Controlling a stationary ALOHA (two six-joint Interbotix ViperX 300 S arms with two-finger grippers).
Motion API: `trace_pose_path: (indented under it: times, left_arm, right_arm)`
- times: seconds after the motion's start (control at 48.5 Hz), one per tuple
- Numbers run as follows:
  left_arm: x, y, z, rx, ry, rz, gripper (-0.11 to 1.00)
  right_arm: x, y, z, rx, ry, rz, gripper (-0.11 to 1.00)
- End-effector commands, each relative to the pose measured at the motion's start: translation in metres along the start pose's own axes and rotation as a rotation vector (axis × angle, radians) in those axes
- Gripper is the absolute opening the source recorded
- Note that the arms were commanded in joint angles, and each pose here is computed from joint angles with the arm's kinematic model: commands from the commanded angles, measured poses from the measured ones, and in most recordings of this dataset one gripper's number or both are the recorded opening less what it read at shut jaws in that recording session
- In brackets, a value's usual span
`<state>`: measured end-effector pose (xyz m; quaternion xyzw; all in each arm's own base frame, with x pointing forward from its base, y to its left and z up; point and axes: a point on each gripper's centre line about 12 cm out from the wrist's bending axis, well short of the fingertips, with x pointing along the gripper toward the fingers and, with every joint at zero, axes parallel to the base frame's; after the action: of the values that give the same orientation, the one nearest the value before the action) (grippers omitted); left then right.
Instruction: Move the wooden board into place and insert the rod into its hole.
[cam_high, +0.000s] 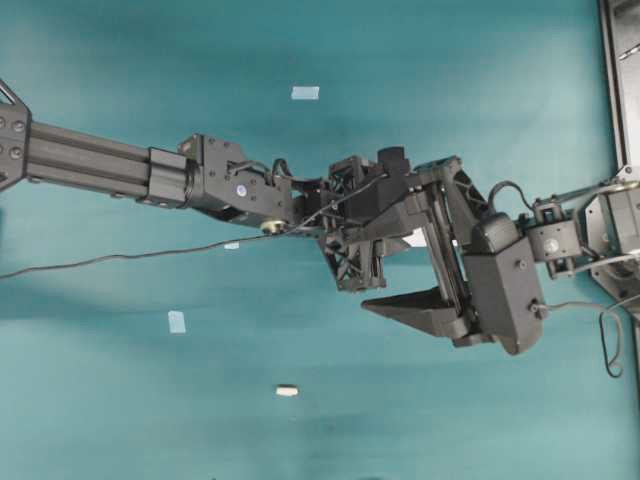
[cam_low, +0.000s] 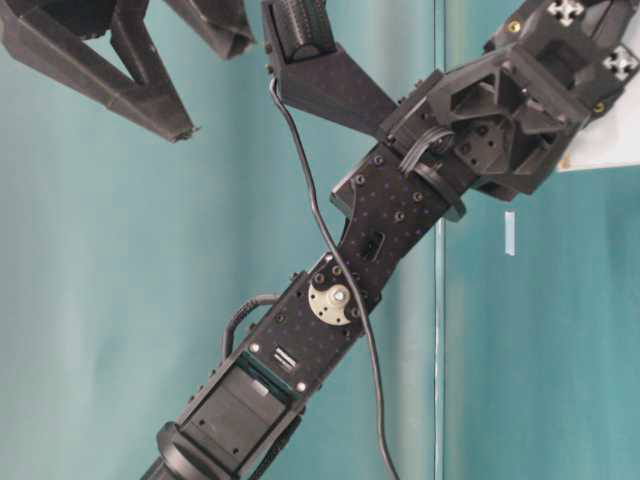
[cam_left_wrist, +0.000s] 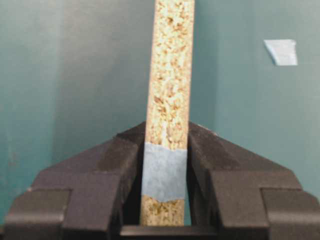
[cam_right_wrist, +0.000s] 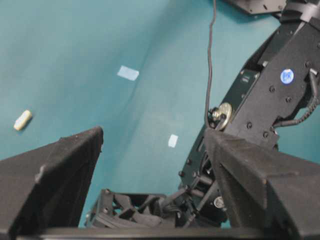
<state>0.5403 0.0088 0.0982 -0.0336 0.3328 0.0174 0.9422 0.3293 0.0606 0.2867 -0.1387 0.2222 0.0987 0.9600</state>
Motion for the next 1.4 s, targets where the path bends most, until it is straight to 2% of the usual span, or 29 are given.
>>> trace_pose_path:
  times: [0.0,0.227,0.248,0.33,0.351,0.702,1.156,1.383]
  left_arm:
    - [-0.009,-0.006,0.022,-0.010,-0.056,-0.011,0.22]
    - [-0.009,-0.007,0.023,-0.017,-0.058,-0.011,0.23]
    - [-0.009,-0.007,0.023,-0.017,-0.056,-0.011,0.25]
    - [-0.009,-0.006,0.022,-0.017,-0.056,-0.011,0.48]
    - [-0.009,-0.006,0.022,-0.017,-0.055,-0.011,0.50]
    - [-0.024,-0.006,0.024,-0.004,-0.044,-0.010,0.48]
    - [-0.066,-0.003,-0.011,-0.004,0.026,-0.005,0.48]
    - [-0.066,-0.003,-0.017,-0.002,-0.006,-0.004,0.48]
  right_arm:
    - [-0.006,-0.002,0.008,0.000,-0.032,-0.006,0.92]
    - [-0.005,-0.002,0.007,0.000,-0.031,-0.007,0.92]
    - [-0.005,-0.002,0.007,0.002,-0.031,-0.007,0.92]
    - [-0.005,-0.002,0.007,0.002,-0.030,-0.006,0.92]
    - [-0.005,-0.002,0.007,0.002,-0.028,-0.006,0.92]
    - [-0.005,-0.002,0.007,0.002,-0.030,-0.006,0.92]
    - [-0.005,-0.002,0.005,0.002,-0.025,-0.005,0.92]
    - [-0.004,-0.001,0.002,0.004,-0.013,-0.004,0.92]
